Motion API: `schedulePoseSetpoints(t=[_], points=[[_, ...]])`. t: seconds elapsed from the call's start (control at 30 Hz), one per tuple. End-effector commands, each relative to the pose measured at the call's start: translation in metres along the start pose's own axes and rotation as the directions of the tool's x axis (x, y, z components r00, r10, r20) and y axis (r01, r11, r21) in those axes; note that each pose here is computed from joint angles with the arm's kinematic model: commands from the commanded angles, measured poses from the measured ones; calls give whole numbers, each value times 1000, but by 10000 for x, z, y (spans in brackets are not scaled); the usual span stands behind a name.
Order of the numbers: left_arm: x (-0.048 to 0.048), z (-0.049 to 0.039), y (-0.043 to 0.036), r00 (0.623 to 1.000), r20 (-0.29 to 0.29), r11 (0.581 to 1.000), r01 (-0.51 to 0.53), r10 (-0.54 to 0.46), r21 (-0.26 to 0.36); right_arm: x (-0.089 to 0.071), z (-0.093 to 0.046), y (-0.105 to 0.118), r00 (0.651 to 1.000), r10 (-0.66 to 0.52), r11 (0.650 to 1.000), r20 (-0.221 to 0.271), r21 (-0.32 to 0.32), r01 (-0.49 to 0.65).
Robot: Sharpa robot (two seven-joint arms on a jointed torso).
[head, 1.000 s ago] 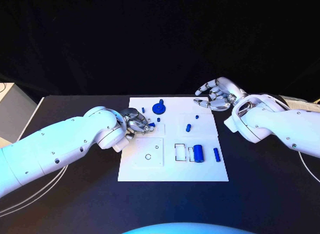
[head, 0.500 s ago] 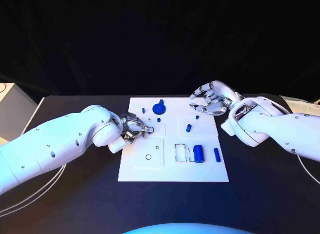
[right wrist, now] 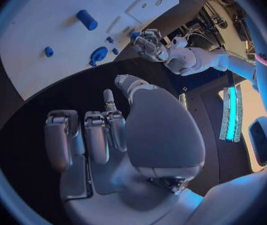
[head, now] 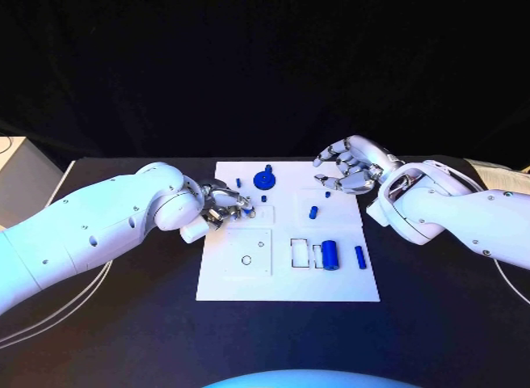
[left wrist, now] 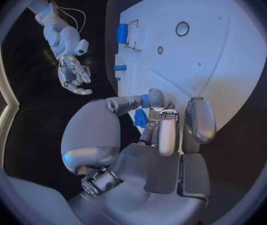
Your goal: Assemble the parts on the task board
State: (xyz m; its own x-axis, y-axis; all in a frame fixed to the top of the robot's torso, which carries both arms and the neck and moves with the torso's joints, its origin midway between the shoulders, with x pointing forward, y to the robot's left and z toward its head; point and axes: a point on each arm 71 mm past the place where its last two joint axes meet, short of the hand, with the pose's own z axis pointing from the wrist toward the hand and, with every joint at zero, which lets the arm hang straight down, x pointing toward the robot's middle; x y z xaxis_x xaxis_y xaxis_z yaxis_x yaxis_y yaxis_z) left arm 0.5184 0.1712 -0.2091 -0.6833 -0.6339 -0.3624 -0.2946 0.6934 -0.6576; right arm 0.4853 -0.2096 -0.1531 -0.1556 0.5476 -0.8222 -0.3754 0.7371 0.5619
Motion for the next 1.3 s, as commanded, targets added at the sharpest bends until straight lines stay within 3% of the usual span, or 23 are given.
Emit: schedulePoseSetpoints(t=[0.03,0.17,0.3,0.53,0.73,0.97,1.3], points=[[-36,4,-75,997,-6,997,-80,79,-18,21,2,17,1000,-22,1000,-18,-15,22],[-84,7,-170,988,-3,987,-156,156,-29,23,6,17,1000,-24,1000,-18,-14,24],[-118,12,-266,962,-45,961,-270,268,-52,21,16,9,1000,-26,1000,-15,-11,26],[-146,25,-440,867,-199,872,-481,457,-88,14,46,-10,1000,-19,1000,0,-5,19],[-209,39,-555,794,-304,808,-579,527,-109,18,76,-17,1000,-14,1000,5,0,14],[-265,81,-687,766,-353,783,-608,538,-127,33,103,-5,1000,-10,1000,5,-1,10],[-163,184,-815,755,-334,759,-634,565,-150,51,133,12,1000,-9,1000,5,-5,9]])
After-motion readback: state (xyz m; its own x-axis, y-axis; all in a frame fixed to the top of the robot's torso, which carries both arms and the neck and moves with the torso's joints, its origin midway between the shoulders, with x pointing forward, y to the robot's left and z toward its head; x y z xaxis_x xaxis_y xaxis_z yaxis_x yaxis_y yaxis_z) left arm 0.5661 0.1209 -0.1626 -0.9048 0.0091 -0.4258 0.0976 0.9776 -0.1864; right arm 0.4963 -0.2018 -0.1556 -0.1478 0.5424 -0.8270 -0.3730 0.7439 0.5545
